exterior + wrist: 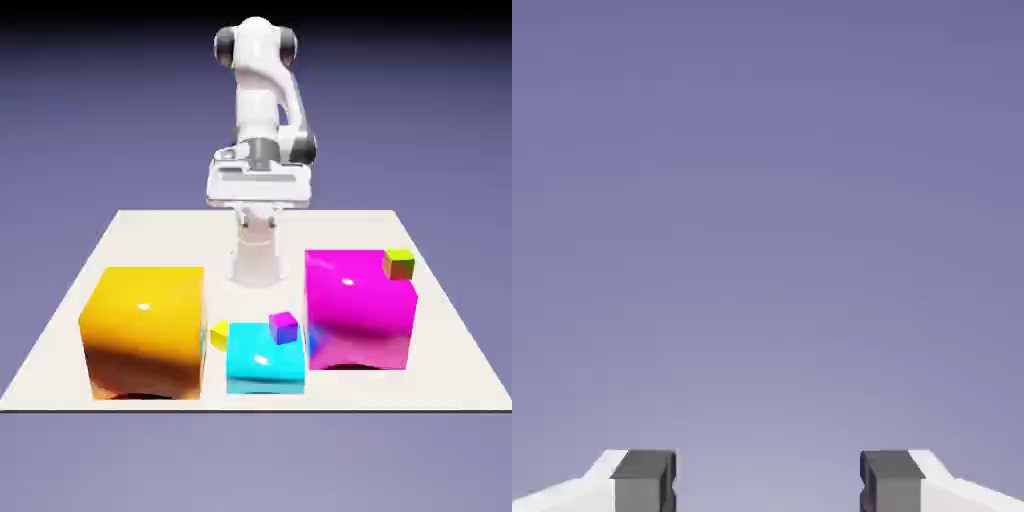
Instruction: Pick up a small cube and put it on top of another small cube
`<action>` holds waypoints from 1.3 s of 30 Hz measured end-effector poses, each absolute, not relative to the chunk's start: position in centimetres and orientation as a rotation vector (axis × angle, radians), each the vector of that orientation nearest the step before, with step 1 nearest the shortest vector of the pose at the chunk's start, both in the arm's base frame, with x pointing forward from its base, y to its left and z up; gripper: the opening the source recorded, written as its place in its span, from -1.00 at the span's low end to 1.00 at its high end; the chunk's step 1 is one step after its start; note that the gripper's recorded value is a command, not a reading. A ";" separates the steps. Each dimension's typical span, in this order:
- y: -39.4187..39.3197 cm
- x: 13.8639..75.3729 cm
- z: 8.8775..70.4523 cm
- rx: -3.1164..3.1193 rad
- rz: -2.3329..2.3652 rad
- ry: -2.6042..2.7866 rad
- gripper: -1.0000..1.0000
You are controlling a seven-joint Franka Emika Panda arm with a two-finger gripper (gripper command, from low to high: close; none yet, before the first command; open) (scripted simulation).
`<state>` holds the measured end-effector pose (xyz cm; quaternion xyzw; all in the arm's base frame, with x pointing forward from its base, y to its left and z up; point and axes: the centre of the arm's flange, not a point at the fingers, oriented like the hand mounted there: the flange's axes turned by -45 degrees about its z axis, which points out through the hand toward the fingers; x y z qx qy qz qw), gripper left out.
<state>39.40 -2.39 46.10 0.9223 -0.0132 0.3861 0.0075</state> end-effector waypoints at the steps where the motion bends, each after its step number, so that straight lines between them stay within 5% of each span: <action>1: -4.0 39.5 46.3 2.871 1.192 -0.034 0.00; 20: -20.5 35.4 45.4 2.589 0.808 0.808 0.00; 39: -31.7 28.0 37.3 2.157 0.357 1.735 0.00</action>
